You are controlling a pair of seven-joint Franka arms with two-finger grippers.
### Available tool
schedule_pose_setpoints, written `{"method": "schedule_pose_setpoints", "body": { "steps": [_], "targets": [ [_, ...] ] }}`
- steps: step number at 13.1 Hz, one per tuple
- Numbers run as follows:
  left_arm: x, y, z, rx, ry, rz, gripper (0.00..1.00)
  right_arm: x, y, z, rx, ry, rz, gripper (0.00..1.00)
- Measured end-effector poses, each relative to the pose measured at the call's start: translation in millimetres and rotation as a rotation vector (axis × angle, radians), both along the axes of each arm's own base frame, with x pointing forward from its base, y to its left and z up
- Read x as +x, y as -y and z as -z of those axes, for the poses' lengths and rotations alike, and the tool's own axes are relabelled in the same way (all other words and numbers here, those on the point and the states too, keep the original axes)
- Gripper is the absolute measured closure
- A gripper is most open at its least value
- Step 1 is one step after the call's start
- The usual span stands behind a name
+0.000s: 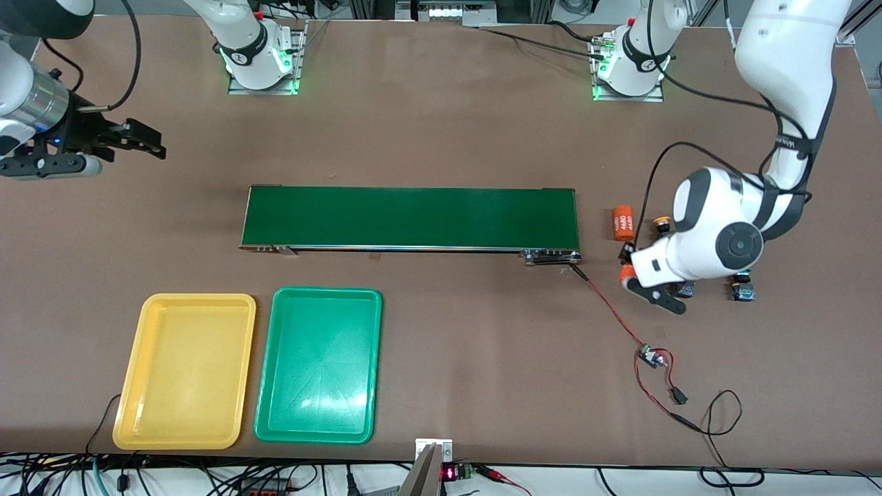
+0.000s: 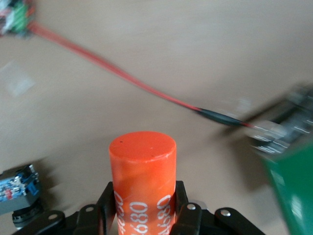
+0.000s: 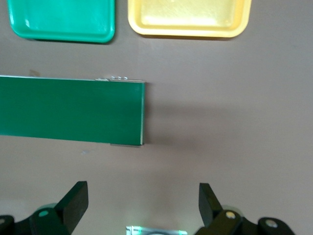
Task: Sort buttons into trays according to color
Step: 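Carry the orange cylinder with the left gripper onto the conveyor belt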
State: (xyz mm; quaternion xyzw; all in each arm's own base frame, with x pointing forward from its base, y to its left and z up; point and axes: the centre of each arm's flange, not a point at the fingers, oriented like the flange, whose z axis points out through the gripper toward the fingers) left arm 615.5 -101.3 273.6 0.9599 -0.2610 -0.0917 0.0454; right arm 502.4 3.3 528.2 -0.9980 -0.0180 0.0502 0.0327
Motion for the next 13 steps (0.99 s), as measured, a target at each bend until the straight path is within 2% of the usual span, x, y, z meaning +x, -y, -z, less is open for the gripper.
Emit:
{"method": "schedule_pose_setpoints", "body": {
  "steps": [3,5,7,10,13],
  "targets": [
    [-39.8,66.3,-42.4,-0.012,-0.050,0.156,0.50,-13.9,-9.5,10.4,0.003,0.034,-0.006,0.00],
    [-69.8,104.5,-57.5,-0.005,-0.094,0.249,0.50,-16.7,-11.1,18.6,0.002,0.023,0.000,0.00],
    [-88.3,128.0,-61.2,-0.035,-0.104,0.417,0.50,-17.8,-10.5,35.2,0.001,0.016,0.005,0.00],
    [-89.6,131.4,-49.3,-0.121,-0.084,0.706,0.50,-13.8,-17.1,53.1,0.000,0.008,0.016,0.00],
    [-81.8,134.1,-36.7,-0.184,-0.029,0.888,0.50,-9.8,-34.3,61.6,-0.003,0.004,0.031,0.00]
  ]
}}
